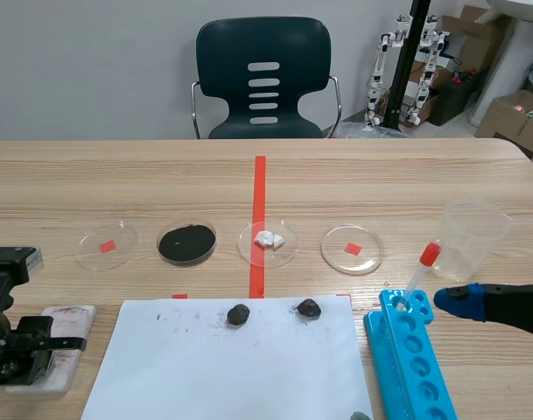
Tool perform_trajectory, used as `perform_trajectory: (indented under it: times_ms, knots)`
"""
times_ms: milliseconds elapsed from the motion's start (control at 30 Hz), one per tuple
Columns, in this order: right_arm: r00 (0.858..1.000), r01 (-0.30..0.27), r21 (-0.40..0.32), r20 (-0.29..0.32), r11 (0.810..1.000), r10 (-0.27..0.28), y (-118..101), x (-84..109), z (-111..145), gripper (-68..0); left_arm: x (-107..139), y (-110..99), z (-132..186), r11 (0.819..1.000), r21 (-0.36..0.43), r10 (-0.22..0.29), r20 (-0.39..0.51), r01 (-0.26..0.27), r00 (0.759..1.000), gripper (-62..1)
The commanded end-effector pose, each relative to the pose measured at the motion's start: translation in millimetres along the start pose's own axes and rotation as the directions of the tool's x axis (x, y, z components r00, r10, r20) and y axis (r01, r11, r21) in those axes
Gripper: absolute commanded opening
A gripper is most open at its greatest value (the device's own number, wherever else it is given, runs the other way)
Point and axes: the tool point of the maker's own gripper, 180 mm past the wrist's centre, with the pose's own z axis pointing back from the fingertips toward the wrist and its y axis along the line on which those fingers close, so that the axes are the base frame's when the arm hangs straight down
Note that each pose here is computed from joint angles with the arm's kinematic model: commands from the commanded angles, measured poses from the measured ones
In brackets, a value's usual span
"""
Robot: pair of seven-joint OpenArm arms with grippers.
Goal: Rub the mineral on the streak plate below the first streak
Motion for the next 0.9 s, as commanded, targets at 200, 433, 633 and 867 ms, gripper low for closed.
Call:
perform_trajectory:
  times_ms: [200,433,633,867]
  knots:
    - [1.0,-0.004,-0.005,0.029,1.0,0.004,-3.1,7.1,-0.4,0.4,3.2,-13.7,1.3,0.997,-0.078,0.023,0.007,-0.022,1.0,-54.3]
    - [1.0,-0.004,-0.005,0.029,1.0,0.004,-3.1,7.1,-0.4,0.4,5.6,-36.4,4.5,0.979,-0.204,0.033,0.015,-0.029,0.999,-54.3]
    - [1.0,-0.004,-0.005,0.029,1.0,0.004,-3.1,7.1,-0.4,0.4,6.5,-17.0,1.6,0.995,-0.095,-0.025,0.029,0.027,0.999,-54.3]
    - [1.0,-0.004,-0.005,0.029,1.0,0.004,-3.1,7.1,-0.4,0.4,5.2,13.6,1.2,0.995,0.075,-0.067,0.015,0.065,0.998,-54.3]
